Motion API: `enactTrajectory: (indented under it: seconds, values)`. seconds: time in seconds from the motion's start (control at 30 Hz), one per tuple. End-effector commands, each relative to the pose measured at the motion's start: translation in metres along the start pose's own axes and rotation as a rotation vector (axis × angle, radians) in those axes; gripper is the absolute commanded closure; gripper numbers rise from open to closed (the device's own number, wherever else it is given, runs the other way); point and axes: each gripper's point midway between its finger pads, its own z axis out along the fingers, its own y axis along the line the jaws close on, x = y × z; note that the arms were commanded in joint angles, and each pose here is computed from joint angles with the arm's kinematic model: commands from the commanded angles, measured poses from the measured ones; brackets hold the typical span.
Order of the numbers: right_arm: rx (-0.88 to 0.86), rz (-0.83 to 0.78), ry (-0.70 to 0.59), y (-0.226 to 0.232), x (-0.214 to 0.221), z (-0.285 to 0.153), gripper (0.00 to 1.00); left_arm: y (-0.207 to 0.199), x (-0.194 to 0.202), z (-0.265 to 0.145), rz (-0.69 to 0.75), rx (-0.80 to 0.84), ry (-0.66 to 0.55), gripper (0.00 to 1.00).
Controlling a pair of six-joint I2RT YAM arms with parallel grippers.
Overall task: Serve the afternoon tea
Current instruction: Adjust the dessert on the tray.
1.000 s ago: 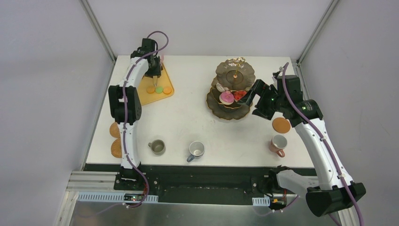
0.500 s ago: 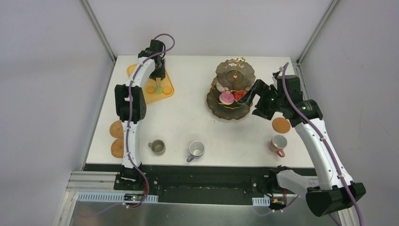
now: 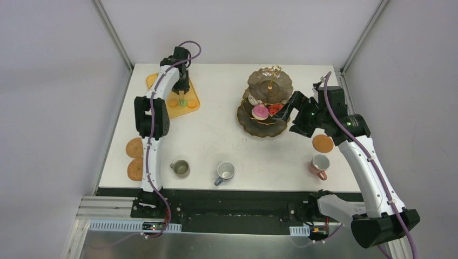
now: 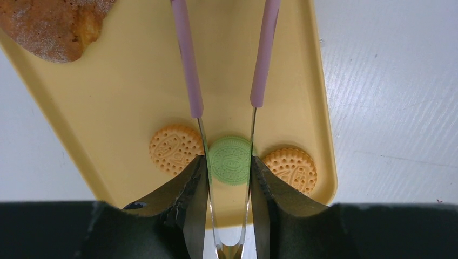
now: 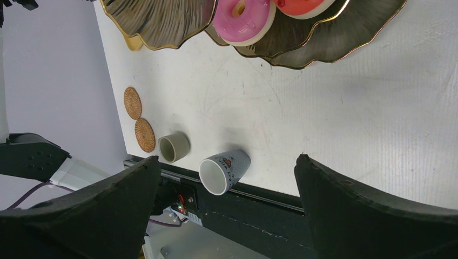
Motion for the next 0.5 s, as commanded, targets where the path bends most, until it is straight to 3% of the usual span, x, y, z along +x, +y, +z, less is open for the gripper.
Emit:
enactTrajectory:
  seconds: [0.0,0.27,0.47]
  values:
    - [-0.024,0.001,-0.013,0.005,-0.004,-0.002,0.01,-0.004,-0.005,-0.005,0.025,-0.018,-0.012,0.73]
    - [-0.026,-0.005,-0.022,0.006,-0.005,-0.003,0.01,0.006,-0.006,-0.026,0.02,-0.031,-0.011,0.92]
    - [-0.026,-0.007,-0.021,0.004,-0.004,-0.001,0.01,0.013,0.0,-0.052,0.041,-0.009,0.012,0.97]
